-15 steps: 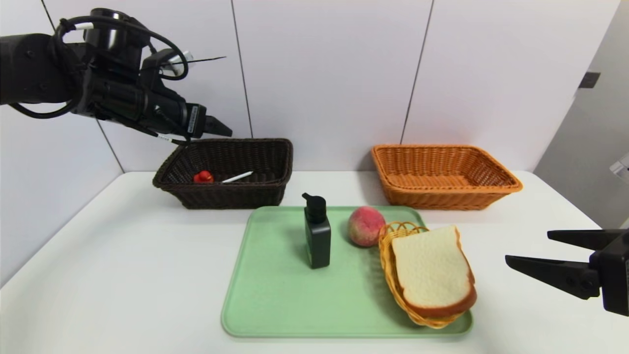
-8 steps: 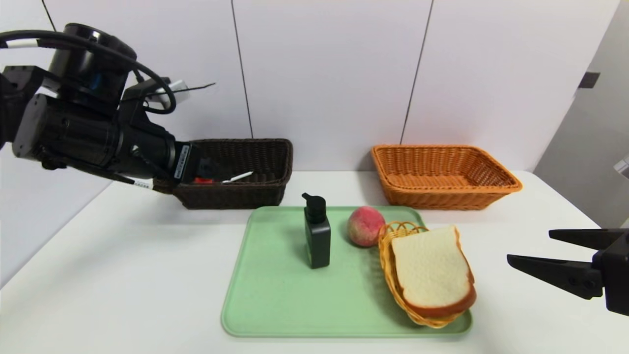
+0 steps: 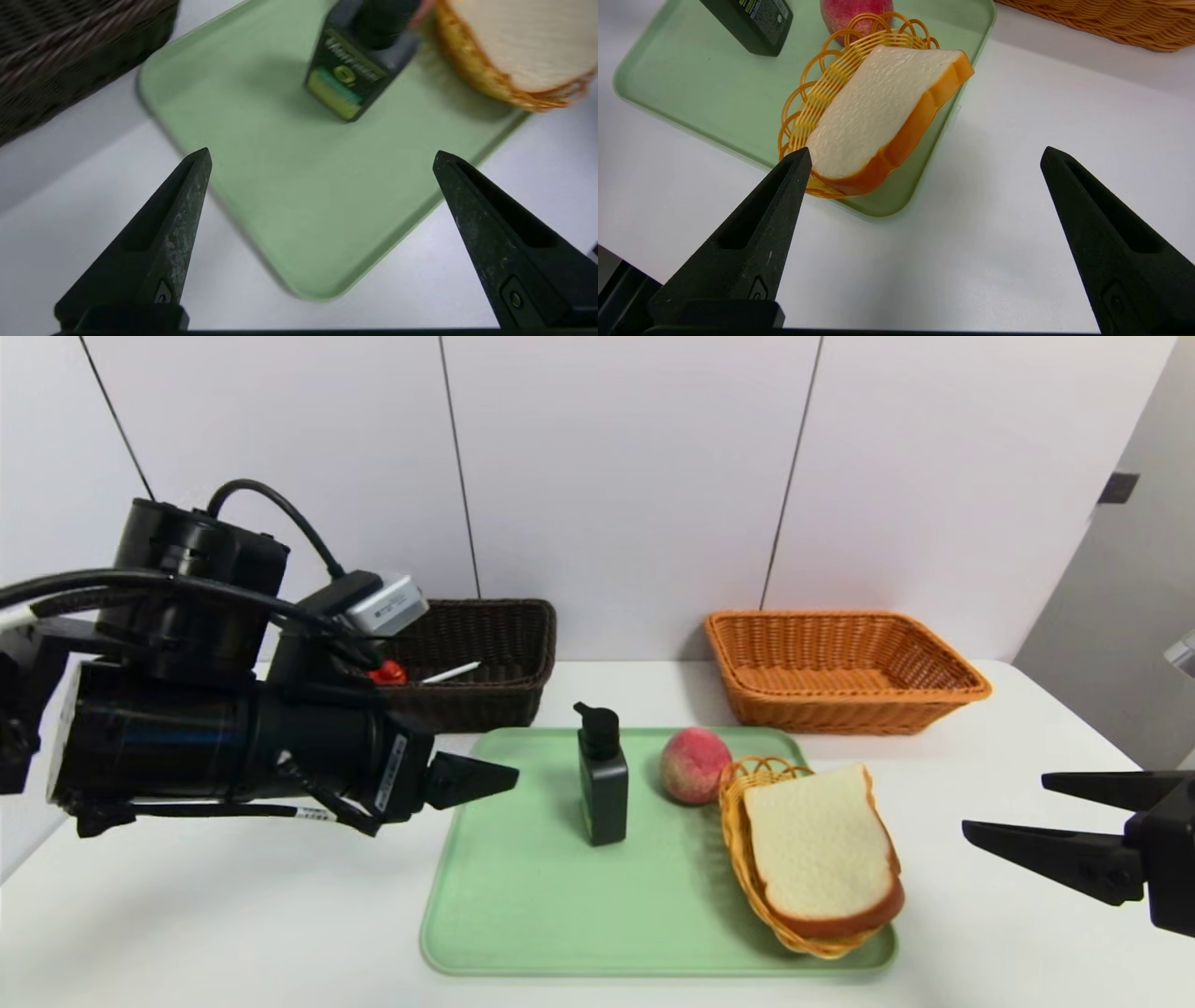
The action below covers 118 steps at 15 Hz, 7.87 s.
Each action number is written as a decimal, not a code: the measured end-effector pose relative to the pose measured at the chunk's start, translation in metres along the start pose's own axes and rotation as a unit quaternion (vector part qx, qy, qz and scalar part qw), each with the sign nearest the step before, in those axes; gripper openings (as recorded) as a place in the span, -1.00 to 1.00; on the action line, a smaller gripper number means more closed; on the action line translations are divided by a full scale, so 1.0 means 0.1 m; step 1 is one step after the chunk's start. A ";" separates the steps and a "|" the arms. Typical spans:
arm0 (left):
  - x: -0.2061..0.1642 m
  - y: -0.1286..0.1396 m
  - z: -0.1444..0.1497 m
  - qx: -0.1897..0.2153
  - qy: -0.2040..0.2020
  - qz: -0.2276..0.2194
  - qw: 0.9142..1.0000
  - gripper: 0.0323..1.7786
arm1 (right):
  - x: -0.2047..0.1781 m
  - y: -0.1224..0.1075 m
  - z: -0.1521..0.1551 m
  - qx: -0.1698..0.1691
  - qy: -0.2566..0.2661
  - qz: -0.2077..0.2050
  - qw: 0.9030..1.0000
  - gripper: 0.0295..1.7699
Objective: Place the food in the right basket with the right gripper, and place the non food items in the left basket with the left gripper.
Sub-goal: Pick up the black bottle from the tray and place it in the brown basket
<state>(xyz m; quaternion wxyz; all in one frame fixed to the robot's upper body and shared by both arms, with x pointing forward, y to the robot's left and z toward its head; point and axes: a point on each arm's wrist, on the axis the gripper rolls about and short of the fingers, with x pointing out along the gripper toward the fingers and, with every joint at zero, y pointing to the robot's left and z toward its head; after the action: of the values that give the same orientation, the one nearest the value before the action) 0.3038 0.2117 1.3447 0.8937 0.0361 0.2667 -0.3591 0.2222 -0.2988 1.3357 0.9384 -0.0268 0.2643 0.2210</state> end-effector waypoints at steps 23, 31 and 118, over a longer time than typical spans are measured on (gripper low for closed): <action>1.36 0.60 -0.44 0.198 -0.061 -0.190 0.960 0.90 | 0.10 -0.11 0.02 0.008 0.018 -0.022 1.000 0.92; 1.46 0.68 -0.36 0.194 -0.072 -0.185 0.961 0.90 | 0.09 -0.10 0.01 0.009 0.017 -0.024 1.000 0.92; 1.69 1.73 0.49 0.067 -0.130 0.080 0.986 0.58 | -0.05 -0.06 -0.09 0.006 0.002 -0.024 1.000 0.92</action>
<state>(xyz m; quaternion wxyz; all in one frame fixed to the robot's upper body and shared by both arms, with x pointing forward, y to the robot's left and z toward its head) 0.5414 0.2219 1.2796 0.9420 0.0703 0.1198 -0.3055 0.2165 -0.3073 1.3301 0.9431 -0.0280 0.2666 0.1968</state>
